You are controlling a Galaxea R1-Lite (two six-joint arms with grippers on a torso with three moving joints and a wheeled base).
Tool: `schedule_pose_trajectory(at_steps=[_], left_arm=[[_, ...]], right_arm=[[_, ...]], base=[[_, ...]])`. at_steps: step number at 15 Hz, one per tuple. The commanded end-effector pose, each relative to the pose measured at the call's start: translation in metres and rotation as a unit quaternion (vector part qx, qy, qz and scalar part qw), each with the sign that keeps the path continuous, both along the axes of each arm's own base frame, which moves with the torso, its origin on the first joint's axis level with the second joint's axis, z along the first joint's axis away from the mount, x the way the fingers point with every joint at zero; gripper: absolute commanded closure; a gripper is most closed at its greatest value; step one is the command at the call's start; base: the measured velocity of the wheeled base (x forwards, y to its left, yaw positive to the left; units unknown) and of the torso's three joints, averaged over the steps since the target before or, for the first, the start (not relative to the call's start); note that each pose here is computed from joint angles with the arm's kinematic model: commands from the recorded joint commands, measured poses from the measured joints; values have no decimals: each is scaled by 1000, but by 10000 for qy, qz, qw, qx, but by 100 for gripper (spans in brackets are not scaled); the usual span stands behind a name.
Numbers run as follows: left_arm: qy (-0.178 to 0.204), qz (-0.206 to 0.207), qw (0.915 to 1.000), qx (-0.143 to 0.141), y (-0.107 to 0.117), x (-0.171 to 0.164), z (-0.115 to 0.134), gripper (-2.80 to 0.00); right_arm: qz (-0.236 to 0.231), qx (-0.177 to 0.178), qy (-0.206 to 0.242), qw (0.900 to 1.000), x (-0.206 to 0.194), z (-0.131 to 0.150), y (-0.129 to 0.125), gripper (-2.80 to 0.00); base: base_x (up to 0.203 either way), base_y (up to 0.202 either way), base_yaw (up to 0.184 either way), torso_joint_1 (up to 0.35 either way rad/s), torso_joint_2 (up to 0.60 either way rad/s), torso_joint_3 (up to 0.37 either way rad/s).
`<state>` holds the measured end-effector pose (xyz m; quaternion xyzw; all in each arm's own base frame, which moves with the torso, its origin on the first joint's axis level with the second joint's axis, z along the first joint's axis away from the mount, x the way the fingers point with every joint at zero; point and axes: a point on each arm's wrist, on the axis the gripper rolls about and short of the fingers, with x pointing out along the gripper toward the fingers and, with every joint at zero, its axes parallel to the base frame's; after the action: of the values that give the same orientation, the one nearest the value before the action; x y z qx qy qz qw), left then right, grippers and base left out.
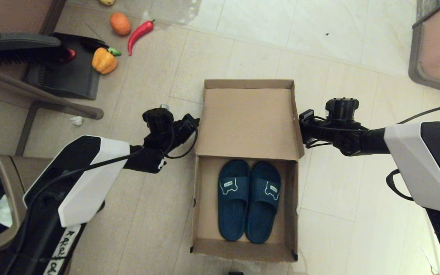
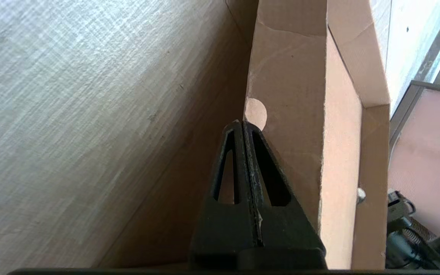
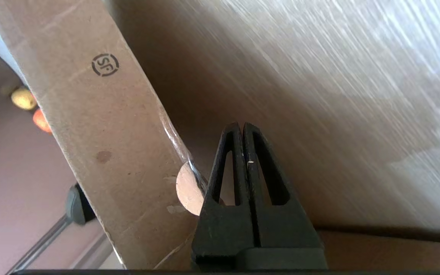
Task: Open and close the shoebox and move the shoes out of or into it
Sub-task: Close the shoe box
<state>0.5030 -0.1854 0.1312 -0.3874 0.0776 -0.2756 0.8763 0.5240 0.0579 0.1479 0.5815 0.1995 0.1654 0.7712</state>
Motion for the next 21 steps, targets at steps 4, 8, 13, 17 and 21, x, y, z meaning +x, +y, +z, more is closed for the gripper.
schedule_pose_trajectory(at_steps=[4, 8, 13, 17, 21], left_arm=[[-86, -47, 9999, -58, -4, -4, 11, 0], [-165, -90, 9998, -86, -6, -8, 21, 0], [-279, -144, 9994, -131, -10, -16, 39, 0], [-287, -193, 9993, -135, -14, -20, 45, 0], [-366, -207, 9990, -164, -13, -23, 54, 0]], right_arm=[[391, 236, 4, 9990, -3, 7, 3, 0], [676, 389, 24, 9969, -5, 13, 2, 0], [574, 482, 30, 9972, -5, 17, -17, 0], [1080, 916, -179, 9898, -9, 36, -38, 0], [1723, 1659, -371, 9703, -15, 59, -69, 0]], base=[[0, 0, 0, 0, 0, 0], [0, 0, 0, 0, 0, 0], [0, 0, 0, 0, 0, 0], [0, 0, 0, 0, 0, 0], [0, 0, 0, 0, 0, 0]])
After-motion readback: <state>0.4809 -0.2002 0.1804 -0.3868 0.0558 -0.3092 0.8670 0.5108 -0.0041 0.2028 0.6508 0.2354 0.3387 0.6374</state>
